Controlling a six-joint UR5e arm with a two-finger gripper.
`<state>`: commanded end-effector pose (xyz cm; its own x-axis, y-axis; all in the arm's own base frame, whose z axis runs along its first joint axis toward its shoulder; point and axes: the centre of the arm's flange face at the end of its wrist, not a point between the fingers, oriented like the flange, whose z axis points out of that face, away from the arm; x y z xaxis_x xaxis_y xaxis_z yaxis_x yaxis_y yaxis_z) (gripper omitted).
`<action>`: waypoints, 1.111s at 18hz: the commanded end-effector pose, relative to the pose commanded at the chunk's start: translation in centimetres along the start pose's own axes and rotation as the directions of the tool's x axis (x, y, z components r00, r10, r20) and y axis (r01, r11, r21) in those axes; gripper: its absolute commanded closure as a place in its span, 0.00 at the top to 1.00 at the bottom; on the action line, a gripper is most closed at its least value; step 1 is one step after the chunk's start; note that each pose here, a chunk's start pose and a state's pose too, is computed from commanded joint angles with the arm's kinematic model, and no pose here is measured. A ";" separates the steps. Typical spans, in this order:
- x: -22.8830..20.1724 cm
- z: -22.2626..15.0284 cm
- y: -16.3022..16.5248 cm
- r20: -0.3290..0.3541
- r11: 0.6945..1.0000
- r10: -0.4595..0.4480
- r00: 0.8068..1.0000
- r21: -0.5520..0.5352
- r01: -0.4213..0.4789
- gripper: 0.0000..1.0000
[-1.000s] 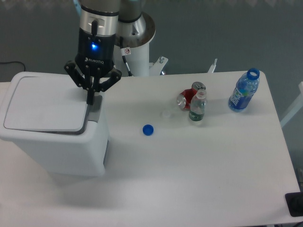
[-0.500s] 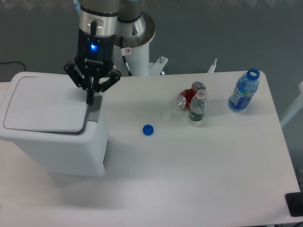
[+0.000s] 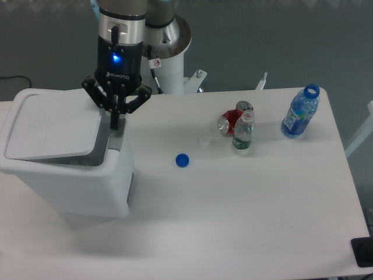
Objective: Close the trash can
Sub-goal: 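Lift the gripper off the lid and raise it away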
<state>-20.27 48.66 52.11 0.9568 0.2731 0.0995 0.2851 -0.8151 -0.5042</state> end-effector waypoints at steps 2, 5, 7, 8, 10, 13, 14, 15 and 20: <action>0.0 -0.4 0.0 0.003 1.000 0.000 1.000 0.006 0.000 0.14; 0.1 -0.8 0.1 0.020 1.000 0.004 1.000 0.007 -0.004 0.14; 0.2 -1.0 0.1 0.024 1.000 0.005 1.000 0.012 -0.006 0.15; 0.2 -1.2 0.1 0.025 1.000 0.005 1.000 0.015 -0.005 0.15; 0.5 -2.0 0.0 0.029 1.000 0.004 1.000 0.027 -0.005 0.16; 1.2 -3.1 0.5 0.029 0.999 0.004 1.000 0.042 -0.006 0.16; 1.3 -3.5 0.5 0.029 0.999 0.005 1.000 0.049 -0.006 0.16; 1.5 -3.9 0.3 0.021 0.998 0.008 1.000 0.060 -0.009 0.18; 4.5 -6.2 0.3 -0.072 0.992 0.041 0.997 0.125 -0.031 0.55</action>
<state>-15.55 46.47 57.76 0.9692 0.2024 0.1404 0.2457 -0.7528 -0.6107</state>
